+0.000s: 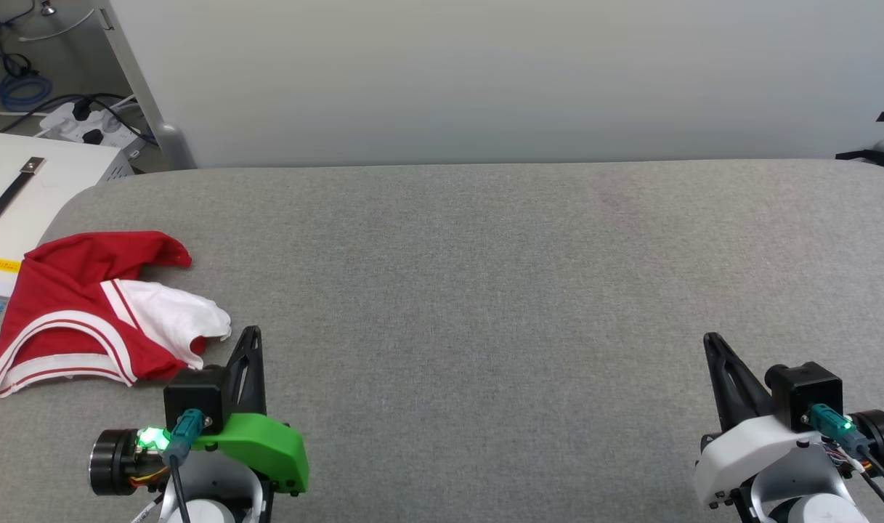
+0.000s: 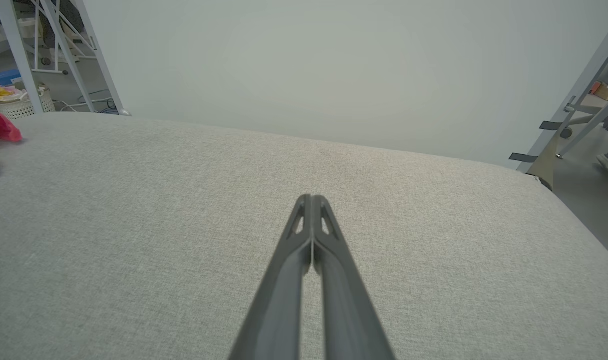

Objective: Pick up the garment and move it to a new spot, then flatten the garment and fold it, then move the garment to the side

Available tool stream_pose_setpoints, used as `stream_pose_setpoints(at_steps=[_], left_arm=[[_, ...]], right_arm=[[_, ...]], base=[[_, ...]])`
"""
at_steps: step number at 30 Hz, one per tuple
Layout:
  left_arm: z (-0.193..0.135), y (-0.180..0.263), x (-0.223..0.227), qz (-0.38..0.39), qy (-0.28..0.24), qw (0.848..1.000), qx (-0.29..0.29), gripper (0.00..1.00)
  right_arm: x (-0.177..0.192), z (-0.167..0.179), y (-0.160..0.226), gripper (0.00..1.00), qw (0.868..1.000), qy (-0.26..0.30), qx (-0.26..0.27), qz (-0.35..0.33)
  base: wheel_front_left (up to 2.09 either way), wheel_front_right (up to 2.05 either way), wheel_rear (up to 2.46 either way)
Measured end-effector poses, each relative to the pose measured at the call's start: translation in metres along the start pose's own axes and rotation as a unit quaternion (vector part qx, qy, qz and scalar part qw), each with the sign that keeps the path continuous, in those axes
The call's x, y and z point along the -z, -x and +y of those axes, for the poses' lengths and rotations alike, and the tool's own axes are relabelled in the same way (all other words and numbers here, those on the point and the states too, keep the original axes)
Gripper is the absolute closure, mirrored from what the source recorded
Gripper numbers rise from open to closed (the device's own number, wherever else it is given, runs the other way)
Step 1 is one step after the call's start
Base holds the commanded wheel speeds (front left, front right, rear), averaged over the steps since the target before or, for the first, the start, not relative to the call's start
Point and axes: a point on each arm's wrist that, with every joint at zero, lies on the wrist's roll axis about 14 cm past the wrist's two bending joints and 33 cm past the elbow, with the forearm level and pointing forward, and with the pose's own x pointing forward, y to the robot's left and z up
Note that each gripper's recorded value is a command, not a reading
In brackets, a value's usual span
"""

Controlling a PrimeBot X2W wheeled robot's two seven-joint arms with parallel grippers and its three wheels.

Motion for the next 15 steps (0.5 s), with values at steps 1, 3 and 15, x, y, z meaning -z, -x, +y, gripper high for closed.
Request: stream_pose_setpoints(at_steps=[1, 3, 15], left_arm=[[0.0, 0.0, 0.0, 0.0, 0.0, 1.0, 0.0, 1.0], [-0.0001, 0.0, 0.0, 0.0, 0.0, 1.0, 0.0, 1.0], [-0.0001, 0.0, 0.0, 0.0, 0.0, 1.0, 0.0, 1.0]], right_arm=[[0.0, 0.0, 0.0, 1.0, 1.0, 0.0, 0.0, 0.0], [0.0, 0.0, 0.0, 1.0, 1.0, 0.0, 0.0, 0.0], [0.0, 0.0, 0.0, 1.0, 1.0, 0.0, 0.0, 0.0]], base=[[0.0, 0.0, 0.0], [0.0, 0.0, 0.0], [0.0, 0.0, 0.0]])
